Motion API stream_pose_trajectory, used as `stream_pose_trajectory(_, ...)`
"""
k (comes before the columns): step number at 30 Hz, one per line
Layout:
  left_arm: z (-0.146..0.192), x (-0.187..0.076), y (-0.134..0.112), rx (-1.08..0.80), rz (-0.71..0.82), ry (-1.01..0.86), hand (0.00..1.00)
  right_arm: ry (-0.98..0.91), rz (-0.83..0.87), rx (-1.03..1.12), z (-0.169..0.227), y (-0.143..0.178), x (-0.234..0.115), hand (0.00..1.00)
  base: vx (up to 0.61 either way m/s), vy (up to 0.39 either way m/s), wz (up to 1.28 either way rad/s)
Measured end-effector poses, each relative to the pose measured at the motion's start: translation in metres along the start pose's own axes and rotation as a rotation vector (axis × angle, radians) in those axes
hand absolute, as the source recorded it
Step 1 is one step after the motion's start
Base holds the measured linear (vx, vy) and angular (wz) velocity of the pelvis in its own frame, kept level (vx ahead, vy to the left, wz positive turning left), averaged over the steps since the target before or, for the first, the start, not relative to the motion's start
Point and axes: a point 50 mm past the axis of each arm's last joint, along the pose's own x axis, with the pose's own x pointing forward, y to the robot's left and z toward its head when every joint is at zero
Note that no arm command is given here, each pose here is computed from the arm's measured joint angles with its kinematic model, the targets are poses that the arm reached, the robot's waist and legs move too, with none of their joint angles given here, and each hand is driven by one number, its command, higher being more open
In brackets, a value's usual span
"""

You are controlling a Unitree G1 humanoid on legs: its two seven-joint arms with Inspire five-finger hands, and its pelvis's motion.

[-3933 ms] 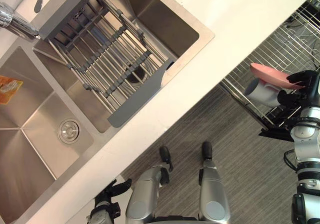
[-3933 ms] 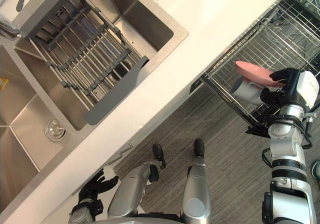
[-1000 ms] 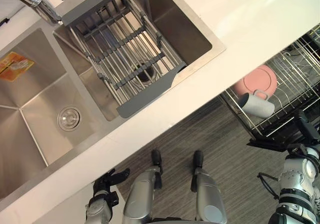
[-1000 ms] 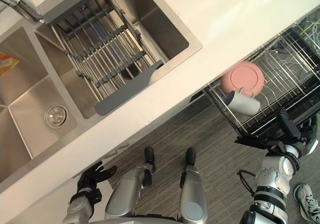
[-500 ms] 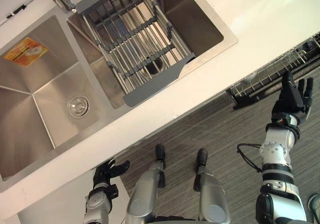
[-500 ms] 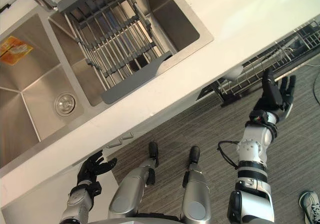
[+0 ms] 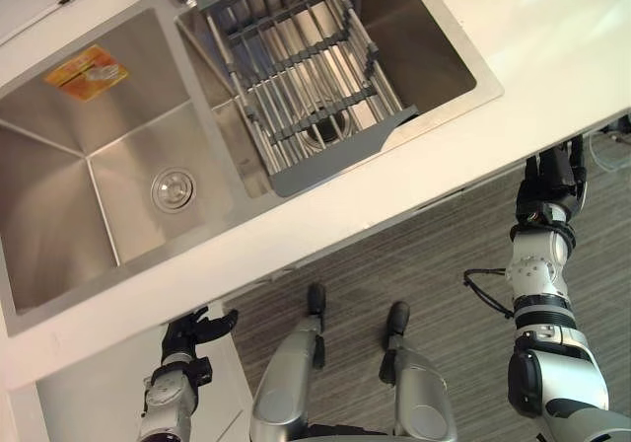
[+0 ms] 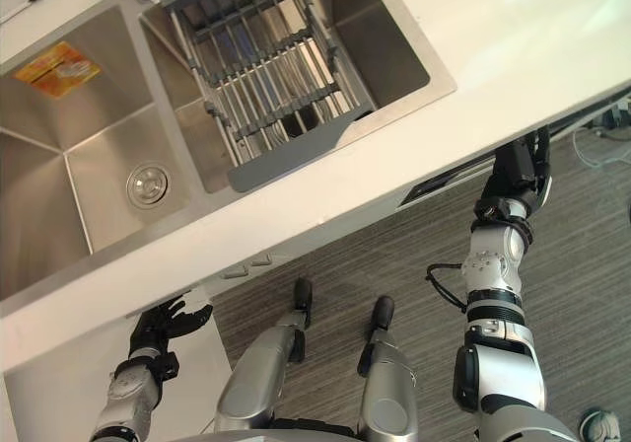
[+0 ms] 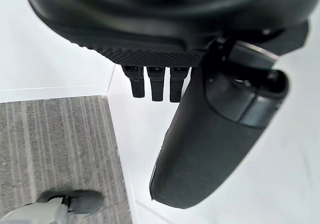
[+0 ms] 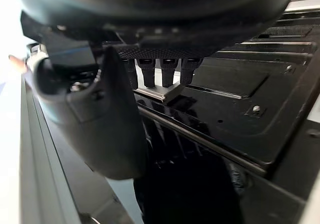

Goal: Walk over to the sink, pick up the cup, carry it to the dishwasher, place the cup inside the dishwasher, then close the dishwasher door

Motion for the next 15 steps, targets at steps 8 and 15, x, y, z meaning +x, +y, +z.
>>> stream_pose_trajectory(8, 0.002, 0.001, 0.010, 0.022, 0.010, 0.002, 0.90, 0.284, -0.016, -0.263, -0.058, -0.054, -0.047, 0.90, 0.04, -0.048, 0.23)
stream_pose_trajectory(15, -0.008, -0.003, 0.013, 0.045, 0.010, 0.043, 0.90, 0.533, -0.011, -0.496, -0.105, -0.100, -0.111, 0.90, 0.06, -0.016, 0.19)
